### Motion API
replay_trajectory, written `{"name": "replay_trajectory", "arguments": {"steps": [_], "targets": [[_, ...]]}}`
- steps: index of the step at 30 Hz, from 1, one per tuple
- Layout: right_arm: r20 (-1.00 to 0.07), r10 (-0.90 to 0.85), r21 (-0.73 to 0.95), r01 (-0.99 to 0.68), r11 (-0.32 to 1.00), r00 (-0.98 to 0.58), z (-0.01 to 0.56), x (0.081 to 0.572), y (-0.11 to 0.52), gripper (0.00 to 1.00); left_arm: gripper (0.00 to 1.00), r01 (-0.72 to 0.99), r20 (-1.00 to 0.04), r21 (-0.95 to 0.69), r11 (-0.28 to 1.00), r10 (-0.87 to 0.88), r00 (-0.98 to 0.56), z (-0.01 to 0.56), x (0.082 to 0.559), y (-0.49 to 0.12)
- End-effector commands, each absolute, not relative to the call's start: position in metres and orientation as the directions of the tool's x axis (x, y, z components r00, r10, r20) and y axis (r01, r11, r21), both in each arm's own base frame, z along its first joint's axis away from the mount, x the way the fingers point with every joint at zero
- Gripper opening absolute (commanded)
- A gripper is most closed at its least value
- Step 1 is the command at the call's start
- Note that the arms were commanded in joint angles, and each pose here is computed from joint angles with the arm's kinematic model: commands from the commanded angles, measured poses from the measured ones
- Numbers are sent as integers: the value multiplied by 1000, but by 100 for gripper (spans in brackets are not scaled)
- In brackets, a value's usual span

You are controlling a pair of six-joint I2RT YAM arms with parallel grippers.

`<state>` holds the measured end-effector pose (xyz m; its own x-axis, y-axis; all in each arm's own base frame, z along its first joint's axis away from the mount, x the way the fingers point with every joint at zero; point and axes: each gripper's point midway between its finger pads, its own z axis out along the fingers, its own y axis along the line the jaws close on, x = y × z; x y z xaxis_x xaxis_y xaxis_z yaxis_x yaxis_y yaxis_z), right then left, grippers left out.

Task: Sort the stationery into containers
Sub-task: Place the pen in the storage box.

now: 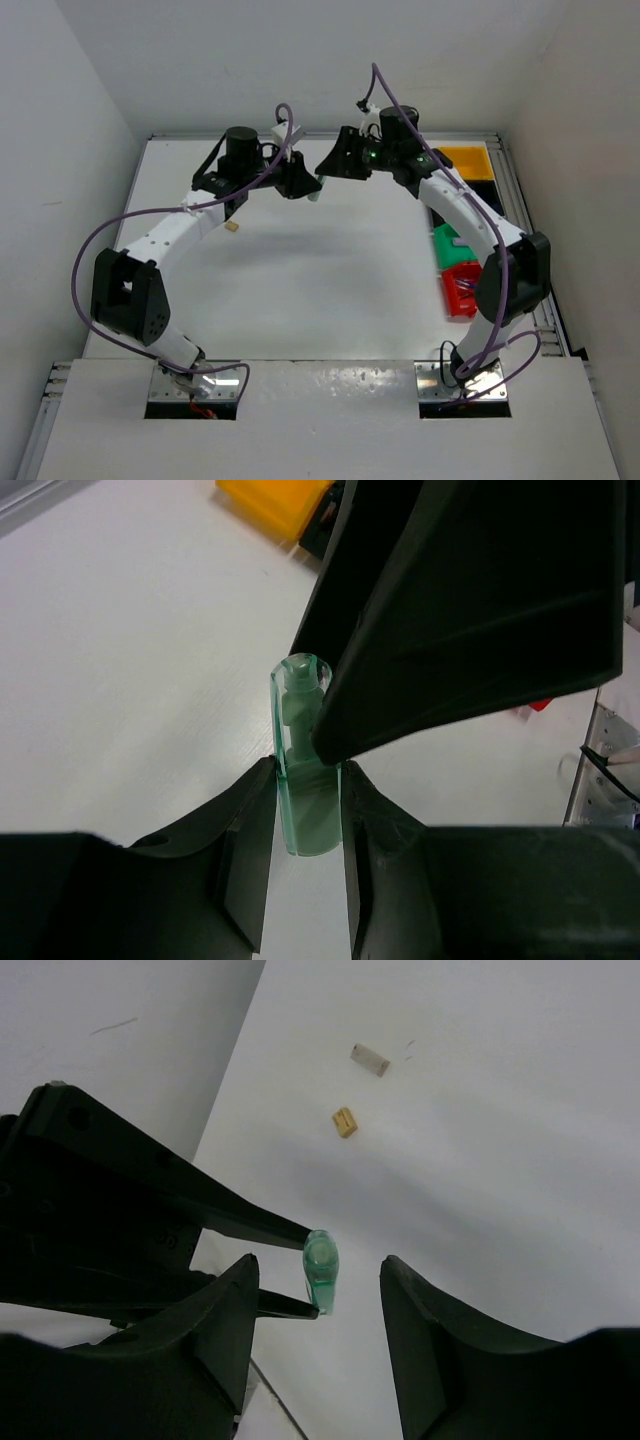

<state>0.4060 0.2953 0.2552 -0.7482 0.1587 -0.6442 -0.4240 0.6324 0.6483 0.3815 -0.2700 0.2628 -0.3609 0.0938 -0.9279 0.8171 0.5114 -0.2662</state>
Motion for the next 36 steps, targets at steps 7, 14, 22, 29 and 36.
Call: {"name": "replay_trajectory", "arguments": {"steps": [7, 14, 22, 29, 36], "targets": [[-658, 143, 660, -475, 582, -740, 261, 403, 311, 15, 9, 854, -969, -190, 484, 49, -243, 313, 381, -278], [-715, 205, 597, -431, 677, -669, 274, 440, 233, 0, 100, 763, -943, -217, 609, 72, -325, 300, 398, -255], [-755, 305, 459, -136, 878, -580, 249, 446, 23, 0, 100, 549, -852, -187, 815, 143, -503, 235, 429, -176], [-710, 380, 405, 97, 909, -593, 196, 431, -60, 0, 100, 310, -786, -122, 943, 99, -610, 194, 444, -126], [-690, 429, 361, 236, 902, -583, 168, 445, -96, 2, 99, 215, -723, -136, 967, 52, -689, 162, 441, -96]]}}
